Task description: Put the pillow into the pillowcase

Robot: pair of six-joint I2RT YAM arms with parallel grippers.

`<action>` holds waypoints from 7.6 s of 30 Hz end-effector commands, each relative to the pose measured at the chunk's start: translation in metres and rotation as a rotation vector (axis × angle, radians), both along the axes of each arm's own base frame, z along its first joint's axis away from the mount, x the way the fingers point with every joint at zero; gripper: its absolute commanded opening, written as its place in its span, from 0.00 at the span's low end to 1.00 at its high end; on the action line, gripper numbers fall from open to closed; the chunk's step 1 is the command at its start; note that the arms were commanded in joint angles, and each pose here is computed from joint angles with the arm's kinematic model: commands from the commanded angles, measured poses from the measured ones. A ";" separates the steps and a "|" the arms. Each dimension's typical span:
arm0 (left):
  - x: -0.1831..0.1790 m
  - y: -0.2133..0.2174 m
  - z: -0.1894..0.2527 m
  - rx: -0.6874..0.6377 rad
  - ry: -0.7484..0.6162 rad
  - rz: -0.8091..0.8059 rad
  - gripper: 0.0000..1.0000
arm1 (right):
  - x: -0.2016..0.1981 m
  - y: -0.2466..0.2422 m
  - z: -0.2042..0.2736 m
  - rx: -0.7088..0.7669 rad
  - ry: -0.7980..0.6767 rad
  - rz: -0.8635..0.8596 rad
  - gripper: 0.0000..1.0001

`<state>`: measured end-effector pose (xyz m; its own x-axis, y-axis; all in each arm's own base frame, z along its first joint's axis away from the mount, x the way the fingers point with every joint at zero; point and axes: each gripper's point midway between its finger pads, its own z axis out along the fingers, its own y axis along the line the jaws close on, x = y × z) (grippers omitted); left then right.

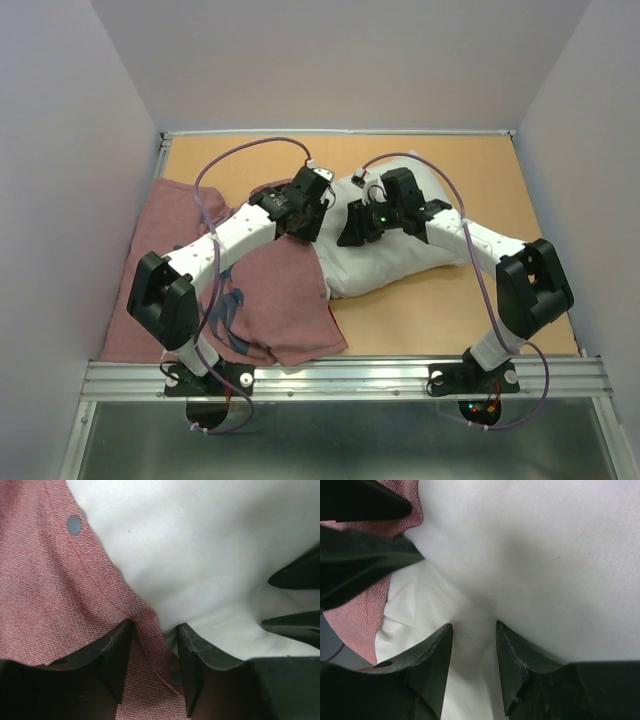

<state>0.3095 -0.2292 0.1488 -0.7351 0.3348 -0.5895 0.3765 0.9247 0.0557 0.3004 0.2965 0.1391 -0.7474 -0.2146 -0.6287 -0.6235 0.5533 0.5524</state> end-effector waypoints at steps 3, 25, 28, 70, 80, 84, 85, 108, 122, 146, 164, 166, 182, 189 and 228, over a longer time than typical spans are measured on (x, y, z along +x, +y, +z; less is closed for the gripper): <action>0.016 -0.019 0.063 -0.157 -0.063 -0.042 0.39 | -0.022 0.002 -0.010 0.002 0.075 0.039 0.45; 0.003 -0.044 0.120 -0.359 -0.109 -0.171 0.66 | 0.006 -0.031 0.068 0.193 -0.017 -0.121 0.60; 0.005 -0.007 0.098 -0.223 -0.115 -0.043 0.67 | 0.027 -0.045 0.098 0.126 -0.185 -0.166 0.74; 0.065 -0.020 0.118 0.003 -0.343 -0.246 0.98 | 0.021 -0.097 0.086 -0.037 -0.248 -0.147 0.94; 0.023 0.003 0.049 0.208 -0.213 -0.267 0.95 | 0.018 -0.075 0.034 -0.127 -0.153 -0.070 1.00; 0.030 0.018 0.025 0.338 -0.161 -0.213 0.85 | 0.015 -0.079 0.009 -0.176 -0.097 -0.089 1.00; 0.033 0.020 0.029 0.349 -0.173 -0.206 0.82 | 0.014 -0.080 0.006 -0.181 -0.087 -0.092 1.00; -0.047 -0.190 0.137 -0.576 0.009 -0.988 0.00 | 0.002 -0.037 0.024 0.099 0.164 -0.104 0.04; 0.043 -0.092 0.037 -0.371 0.011 -0.750 0.18 | 0.001 -0.060 0.078 0.136 -0.119 -0.135 0.40; -0.026 0.101 0.082 -0.255 -0.068 -0.430 0.75 | -0.019 0.002 0.005 -0.371 -0.586 0.287 0.89; -0.043 0.107 0.098 -0.164 -0.252 -0.576 0.94 | -0.082 0.022 -0.010 -0.508 -0.857 0.465 1.00; -0.047 0.112 0.090 -0.139 -0.220 -0.573 0.94 | -0.081 0.027 -0.032 -0.578 -0.870 0.473 1.00; -0.120 0.127 0.055 0.172 -0.497 -1.041 0.86 | -0.029 0.079 0.090 -0.249 -0.861 0.181 0.00; -0.121 0.118 0.060 0.174 -0.487 -1.165 0.87 | 0.024 0.065 0.161 -0.095 -0.811 0.018 0.00; -0.068 0.078 -0.084 1.240 0.133 -1.434 0.93 | 0.052 0.075 0.201 0.098 -0.674 0.018 0.00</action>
<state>0.2275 -0.1650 0.0595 0.4403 0.8133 0.3804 0.7895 -0.5525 0.2673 0.3502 0.3672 0.2506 -0.3297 -0.2970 -0.8961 -0.8330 0.5382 0.1281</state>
